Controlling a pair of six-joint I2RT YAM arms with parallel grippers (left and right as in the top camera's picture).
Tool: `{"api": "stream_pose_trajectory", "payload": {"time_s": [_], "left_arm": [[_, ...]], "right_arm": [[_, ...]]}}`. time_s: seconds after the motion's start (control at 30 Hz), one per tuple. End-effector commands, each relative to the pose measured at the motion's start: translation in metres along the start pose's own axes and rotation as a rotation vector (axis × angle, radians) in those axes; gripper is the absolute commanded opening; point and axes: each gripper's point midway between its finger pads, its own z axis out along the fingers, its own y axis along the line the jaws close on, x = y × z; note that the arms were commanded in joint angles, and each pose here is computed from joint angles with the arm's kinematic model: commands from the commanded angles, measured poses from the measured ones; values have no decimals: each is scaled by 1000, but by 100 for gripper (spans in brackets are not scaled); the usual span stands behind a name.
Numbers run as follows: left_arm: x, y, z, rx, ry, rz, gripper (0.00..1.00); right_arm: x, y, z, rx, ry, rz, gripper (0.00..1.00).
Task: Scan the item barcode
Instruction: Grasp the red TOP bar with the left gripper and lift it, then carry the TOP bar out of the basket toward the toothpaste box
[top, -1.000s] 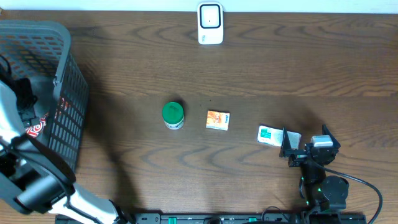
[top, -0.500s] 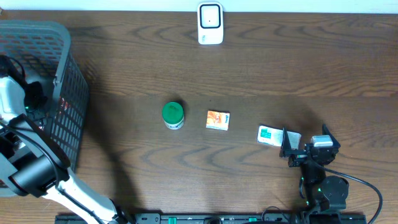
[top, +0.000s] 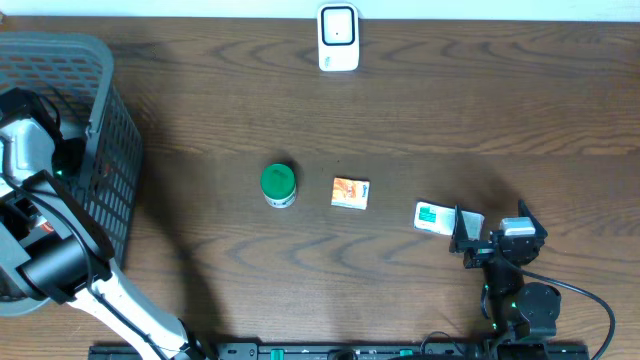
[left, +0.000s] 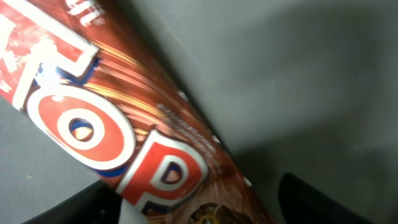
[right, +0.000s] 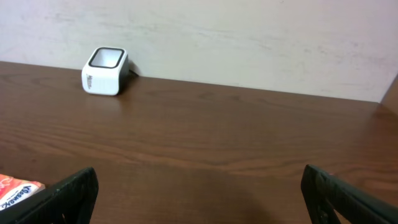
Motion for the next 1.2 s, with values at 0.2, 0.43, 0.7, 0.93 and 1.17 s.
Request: {"api": "stream_pose_trajectory", "payload": {"time_s": [0.2,0.43,0.7,0.93,1.17], "left_arm": [[6,18,14,-85,23,7,24],[-3,8,-18,-5,18,100,8],[-37,1,-156,312,-105,52,8],[-35,43,-311,695,-235,83,8],[24,101,-419,1067,-186,224,9]], "right_arm": [[1,0,0,1,2,12,99],[1,0,0,1,3,12,99],[1,0,0,1,3,12,99],[1,0,0,1,3,12,99],[1,0,0,1,3,12,99]]}}
